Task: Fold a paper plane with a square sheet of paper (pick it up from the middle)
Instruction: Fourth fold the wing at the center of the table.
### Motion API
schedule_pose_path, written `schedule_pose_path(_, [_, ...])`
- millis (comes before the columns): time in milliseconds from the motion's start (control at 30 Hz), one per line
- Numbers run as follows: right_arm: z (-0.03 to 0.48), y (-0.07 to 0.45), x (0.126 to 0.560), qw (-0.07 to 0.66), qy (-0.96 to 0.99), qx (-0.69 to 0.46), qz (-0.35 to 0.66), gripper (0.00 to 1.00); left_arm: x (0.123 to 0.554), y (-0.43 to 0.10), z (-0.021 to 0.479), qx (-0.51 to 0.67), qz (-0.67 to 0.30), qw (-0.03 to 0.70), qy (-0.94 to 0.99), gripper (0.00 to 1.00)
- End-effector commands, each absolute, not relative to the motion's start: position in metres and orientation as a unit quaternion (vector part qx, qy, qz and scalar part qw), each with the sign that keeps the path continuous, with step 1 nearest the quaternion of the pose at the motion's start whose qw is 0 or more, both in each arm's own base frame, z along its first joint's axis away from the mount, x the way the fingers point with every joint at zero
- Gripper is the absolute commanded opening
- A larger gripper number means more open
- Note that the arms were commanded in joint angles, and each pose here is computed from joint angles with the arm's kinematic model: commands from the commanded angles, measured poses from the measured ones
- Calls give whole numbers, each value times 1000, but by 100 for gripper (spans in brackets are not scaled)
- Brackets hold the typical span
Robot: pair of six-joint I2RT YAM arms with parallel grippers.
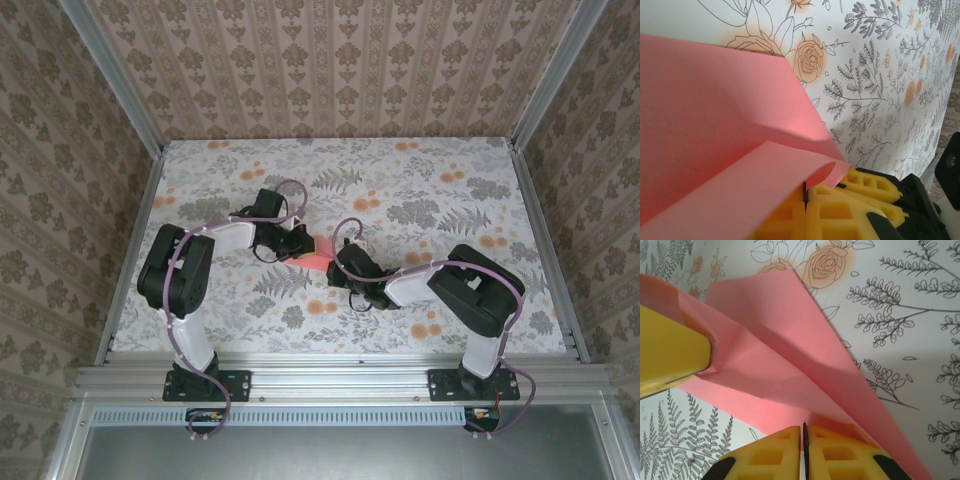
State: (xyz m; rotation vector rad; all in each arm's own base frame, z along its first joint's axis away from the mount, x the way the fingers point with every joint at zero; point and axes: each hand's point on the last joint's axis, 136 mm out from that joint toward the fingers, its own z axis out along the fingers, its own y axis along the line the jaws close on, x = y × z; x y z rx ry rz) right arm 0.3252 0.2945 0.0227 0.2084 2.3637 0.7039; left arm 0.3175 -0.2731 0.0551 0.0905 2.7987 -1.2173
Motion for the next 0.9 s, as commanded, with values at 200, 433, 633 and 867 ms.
schedule_pose_path(200, [10,287,330,320,905,103,261,13,291,-278,55,52,-393,23,918,0])
schedule_pose_path(433, [7,286,329,318,907,101,258,12,284,-271,50,53,-383,20,922,0])
schedule_pose_path(633, [9,287,327,319,907,92,261,12,289,-272,56,54,-384,29,921,0])
schedule_pose_path(867, [38,296,324,331,892,80,297,14,293,-267,46,41,-374,33,926,0])
